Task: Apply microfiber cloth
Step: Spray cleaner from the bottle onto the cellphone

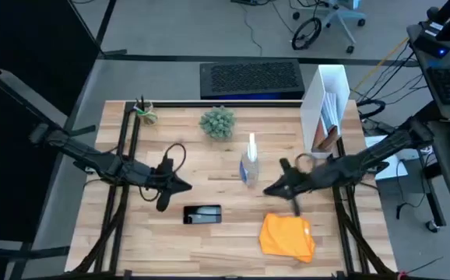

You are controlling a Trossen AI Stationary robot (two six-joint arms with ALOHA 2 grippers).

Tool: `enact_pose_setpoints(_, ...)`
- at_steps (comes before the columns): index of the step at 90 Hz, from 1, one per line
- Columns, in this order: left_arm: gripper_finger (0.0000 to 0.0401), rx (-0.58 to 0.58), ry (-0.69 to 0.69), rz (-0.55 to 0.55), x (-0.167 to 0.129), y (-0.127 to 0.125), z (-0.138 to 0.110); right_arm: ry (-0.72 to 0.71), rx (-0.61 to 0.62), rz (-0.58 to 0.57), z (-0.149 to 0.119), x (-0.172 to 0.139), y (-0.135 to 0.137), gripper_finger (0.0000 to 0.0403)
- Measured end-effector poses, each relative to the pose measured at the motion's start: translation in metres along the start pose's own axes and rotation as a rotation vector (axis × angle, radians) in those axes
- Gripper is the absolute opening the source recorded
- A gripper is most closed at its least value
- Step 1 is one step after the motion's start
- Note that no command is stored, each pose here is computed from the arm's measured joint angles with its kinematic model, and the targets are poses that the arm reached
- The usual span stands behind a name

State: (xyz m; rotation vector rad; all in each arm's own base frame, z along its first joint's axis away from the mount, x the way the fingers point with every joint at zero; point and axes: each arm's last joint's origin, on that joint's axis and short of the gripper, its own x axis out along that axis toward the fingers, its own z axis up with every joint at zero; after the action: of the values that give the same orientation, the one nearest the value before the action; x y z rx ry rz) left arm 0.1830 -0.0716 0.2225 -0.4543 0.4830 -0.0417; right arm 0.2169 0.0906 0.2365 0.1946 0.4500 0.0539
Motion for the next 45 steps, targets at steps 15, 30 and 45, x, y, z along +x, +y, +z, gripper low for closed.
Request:
enact_pose_setpoints(15,0.0,-0.065,0.183,0.052,0.016,-0.006,-0.029,0.182,0.055,-0.076,-0.021,0.05,0.015,0.0003)
enact_pose_setpoints(30,0.0,-0.11,0.32,0.112,0.025,-0.011,-0.055,0.186,0.397,-0.108,-0.034,0.091,0.011,0.0027)
enact_pose_setpoints(45,0.0,-0.11,0.393,0.127,0.029,-0.019,-0.076,0.184,0.551,-0.07,-0.045,0.123,0.012,0.0099)
